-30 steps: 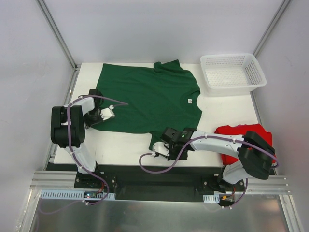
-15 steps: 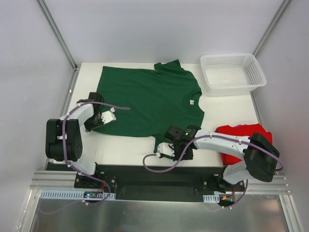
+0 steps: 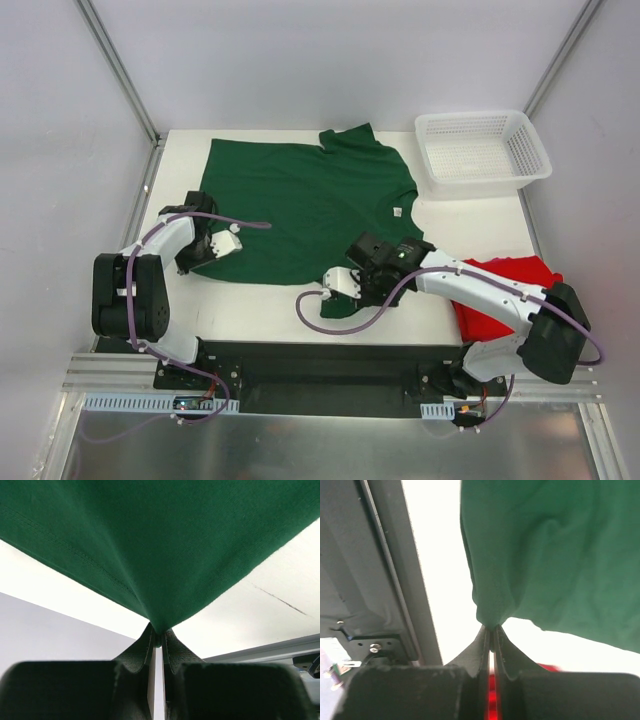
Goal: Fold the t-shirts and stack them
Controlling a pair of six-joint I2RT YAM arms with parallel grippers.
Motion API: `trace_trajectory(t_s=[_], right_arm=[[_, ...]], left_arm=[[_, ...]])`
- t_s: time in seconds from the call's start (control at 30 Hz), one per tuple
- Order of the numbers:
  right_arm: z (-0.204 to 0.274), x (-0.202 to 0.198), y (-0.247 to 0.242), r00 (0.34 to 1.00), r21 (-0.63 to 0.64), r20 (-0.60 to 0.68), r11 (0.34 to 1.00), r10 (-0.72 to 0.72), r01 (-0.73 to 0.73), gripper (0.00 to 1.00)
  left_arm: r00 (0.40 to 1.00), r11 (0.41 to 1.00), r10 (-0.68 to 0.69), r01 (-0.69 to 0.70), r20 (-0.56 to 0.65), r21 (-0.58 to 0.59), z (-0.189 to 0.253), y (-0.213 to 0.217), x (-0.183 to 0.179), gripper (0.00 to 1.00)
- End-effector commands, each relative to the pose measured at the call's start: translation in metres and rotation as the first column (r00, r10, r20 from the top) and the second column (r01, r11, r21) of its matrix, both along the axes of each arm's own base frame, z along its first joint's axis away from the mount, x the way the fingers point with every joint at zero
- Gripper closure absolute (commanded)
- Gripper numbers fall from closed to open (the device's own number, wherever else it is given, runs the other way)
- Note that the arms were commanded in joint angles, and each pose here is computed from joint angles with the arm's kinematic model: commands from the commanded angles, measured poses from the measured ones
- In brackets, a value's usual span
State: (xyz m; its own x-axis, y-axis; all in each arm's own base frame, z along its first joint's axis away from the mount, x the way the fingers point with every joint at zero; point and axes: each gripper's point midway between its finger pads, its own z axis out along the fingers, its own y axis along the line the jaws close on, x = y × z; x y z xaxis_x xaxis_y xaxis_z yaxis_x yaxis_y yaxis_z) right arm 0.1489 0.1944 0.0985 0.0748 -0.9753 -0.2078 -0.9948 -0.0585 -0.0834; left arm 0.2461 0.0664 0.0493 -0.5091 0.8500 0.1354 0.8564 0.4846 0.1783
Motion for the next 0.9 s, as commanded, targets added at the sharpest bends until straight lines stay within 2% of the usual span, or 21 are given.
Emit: trace_trajectory(t_s=[0.0, 0.17, 0.3, 0.47, 0.87], right_arm=[[0.023, 0.011, -0.009, 0.998, -0.004, 0.06, 1.0, 0.015, -0.015, 0.99], [0.027, 0.016, -0.013, 0.997, -0.002, 0.077, 1.0, -0.003, 0.004, 0.99], [0.032, 0.028, -0.018, 0.989, -0.004, 0.142, 0.999, -0.032, 0.033, 0.99], [0.047, 0.046, -0.016, 0.964, 0.054, 0.262, 0.998, -0.043, 0.03, 0.99], [0.062, 0.08, -0.001, 0.925, 0.136, 0.373, 0.99, -0.077, 0.028, 0.99]], left_arm=[[1.0, 1.0, 0.007, -0.007, -0.024, 0.003, 0.004, -0.001, -0.01, 1.0], [0.999, 1.0, 0.011, -0.011, -0.034, 0.002, 0.002, -0.001, -0.01, 1.0], [0.999, 1.0, 0.013, -0.013, -0.031, 0.003, 0.002, -0.002, -0.011, 1.0], [0.999, 1.0, 0.019, -0.019, -0.038, 0.004, 0.001, -0.001, -0.015, 1.0], [0.997, 0.999, 0.043, -0.042, -0.061, 0.002, -0.006, -0.003, -0.025, 1.0]])
